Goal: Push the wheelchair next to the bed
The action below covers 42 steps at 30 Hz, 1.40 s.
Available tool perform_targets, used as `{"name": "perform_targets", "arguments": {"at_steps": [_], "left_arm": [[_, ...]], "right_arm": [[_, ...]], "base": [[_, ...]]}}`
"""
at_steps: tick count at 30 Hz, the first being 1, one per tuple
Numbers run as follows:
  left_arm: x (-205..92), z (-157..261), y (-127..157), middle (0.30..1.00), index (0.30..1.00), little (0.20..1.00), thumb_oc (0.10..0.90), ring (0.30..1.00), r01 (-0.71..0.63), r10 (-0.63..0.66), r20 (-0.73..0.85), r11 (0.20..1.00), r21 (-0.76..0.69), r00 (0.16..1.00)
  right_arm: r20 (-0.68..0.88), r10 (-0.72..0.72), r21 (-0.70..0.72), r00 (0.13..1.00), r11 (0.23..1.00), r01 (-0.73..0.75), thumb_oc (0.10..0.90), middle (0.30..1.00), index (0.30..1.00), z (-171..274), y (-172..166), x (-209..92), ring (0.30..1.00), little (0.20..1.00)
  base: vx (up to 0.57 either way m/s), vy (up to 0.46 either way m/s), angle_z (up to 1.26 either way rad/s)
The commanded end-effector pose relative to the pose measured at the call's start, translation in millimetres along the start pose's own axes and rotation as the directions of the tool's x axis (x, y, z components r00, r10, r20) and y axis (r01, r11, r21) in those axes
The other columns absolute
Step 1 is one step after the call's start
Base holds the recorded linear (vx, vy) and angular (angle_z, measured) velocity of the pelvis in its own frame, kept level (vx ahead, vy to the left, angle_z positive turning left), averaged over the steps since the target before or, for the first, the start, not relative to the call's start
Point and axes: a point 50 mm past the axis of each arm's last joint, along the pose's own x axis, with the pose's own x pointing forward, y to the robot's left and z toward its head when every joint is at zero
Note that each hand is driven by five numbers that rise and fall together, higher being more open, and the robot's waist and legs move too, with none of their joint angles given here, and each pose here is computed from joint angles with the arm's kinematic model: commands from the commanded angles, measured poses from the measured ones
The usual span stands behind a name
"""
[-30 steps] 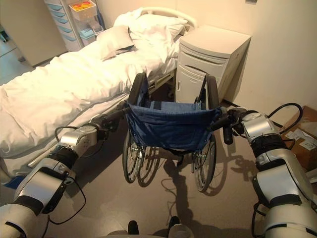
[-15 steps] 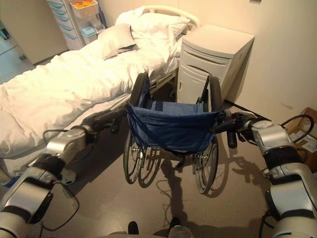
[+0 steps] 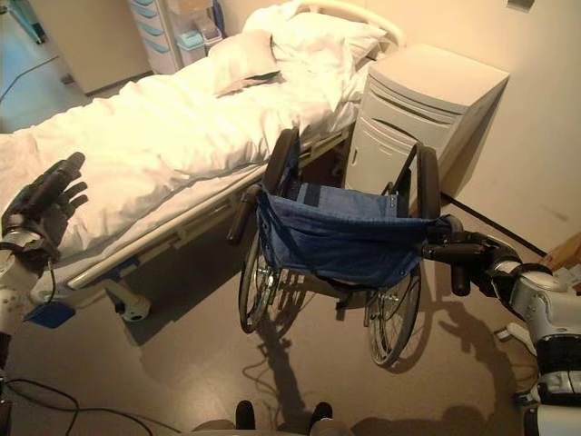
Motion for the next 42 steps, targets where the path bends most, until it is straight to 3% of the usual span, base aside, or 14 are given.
{"name": "perform_targets", "arguments": {"at_steps": [1, 7, 13, 19, 21, 22, 28, 33, 38, 42], "left_arm": [[-7.5, 77.1, 12.9, 0.9, 0.9, 0.9, 0.8, 0.9, 0.007, -0.016, 0.313, 1.0, 0.027, 0.95], [-11.7, 59.5, 32.4, 0.9, 0.9, 0.9, 0.8, 0.9, -0.049, 0.043, 0.247, 0.999, 0.021, 0.968], [-10.8, 46.4, 29.5, 0.9, 0.9, 0.9, 0.8, 0.9, -0.074, 0.068, 0.208, 0.997, 0.018, 0.976], [-6.6, 42.4, 15.3, 0.9, 0.9, 0.9, 0.8, 0.9, -0.043, 0.037, 0.196, 0.999, 0.031, 0.98], [-5.9, 42.8, 12.8, 0.9, 0.9, 0.9, 0.8, 0.9, -0.038, 0.031, 0.197, 0.999, 0.032, 0.98], [-5.3, 41.7, 9.9, 0.9, 0.9, 0.9, 0.8, 0.9, -0.03, 0.022, 0.196, 0.999, 0.035, 0.98], [-3.0, 42.2, 0.8, 0.9, 0.9, 0.9, 0.8, 0.9, 0.002, -0.01, 0.197, 0.999, 0.04, 0.98], [-0.6, 45.3, -9.6, 0.9, 0.9, 0.9, 0.8, 0.9, 0.034, -0.044, 0.197, 0.998, 0.056, 0.979], [0.7, 49.3, -13.3, 0.9, 0.9, 0.9, 0.8, 0.9, 0.047, -0.059, 0.198, 0.997, 0.064, 0.978], [2.1, 49.4, -16.3, 0.9, 0.9, 0.9, 0.8, 0.9, 0.054, -0.067, 0.198, 0.996, 0.069, 0.978]], "right_arm": [[0.519, -0.083, 0.003, 0.85, 0.995, 0.095, 0.8, 0.9, 0.9, 117.3, -28.9, -48.4, 0.9, 0.9], [0.459, -0.239, 0.016, 0.856, 0.965, 0.261, 0.8, 0.9, 0.9, 101.9, -59.1, -59.5, 0.9, 0.9], [0.433, -0.358, -0.227, 0.827, 0.845, 0.484, 0.8, 0.9, 0.9, 106.2, -66.0, -65.7, 0.9, 0.9], [0.504, -0.394, -0.431, 0.769, 0.657, 0.619, 0.8, 0.9, 0.9, 133.4, -54.8, -71.4, 0.9, 0.9], [0.521, -0.392, -0.451, 0.758, 0.627, 0.635, 0.8, 0.9, 0.9, 138.1, -50.8, -71.7, 0.9, 0.9], [0.54, -0.389, -0.491, 0.746, 0.574, 0.655, 0.8, 0.9, 0.9, 141.4, -47.9, -72.4, 0.9, 0.9], [0.547, -0.38, -0.554, 0.746, 0.505, 0.662, 0.8, 0.9, 0.9, 143.4, -42.6, -72.2, 0.9, 0.9], [0.507, -0.414, -0.644, 0.756, 0.402, 0.651, 0.8, 0.9, 0.9, 138.7, -47.6, -73.2, 0.9, 0.9], [0.482, -0.43, -0.648, 0.763, 0.412, 0.641, 0.8, 0.9, 0.9, 135.4, -48.4, -71.9, 0.9, 0.9], [0.423, -0.435, -0.554, 0.795, 0.57, 0.607, 0.8, 0.9, 0.9, 125.5, -48.1, -64.7, 0.9, 0.9]], "base": [[0.0, 0.0, 0.0], [0.0, 0.002, 0.02], [-0.01, 0.001, 0.04], [0.0, 0.0, 0.0], [0.0, 0.0, 0.0], [0.0, 0.0, 0.0], [0.0, 0.002, -0.02], [0.0, 0.0, 0.0], [0.0, 0.0, 0.0], [0.0, 0.0, 0.0]]}}
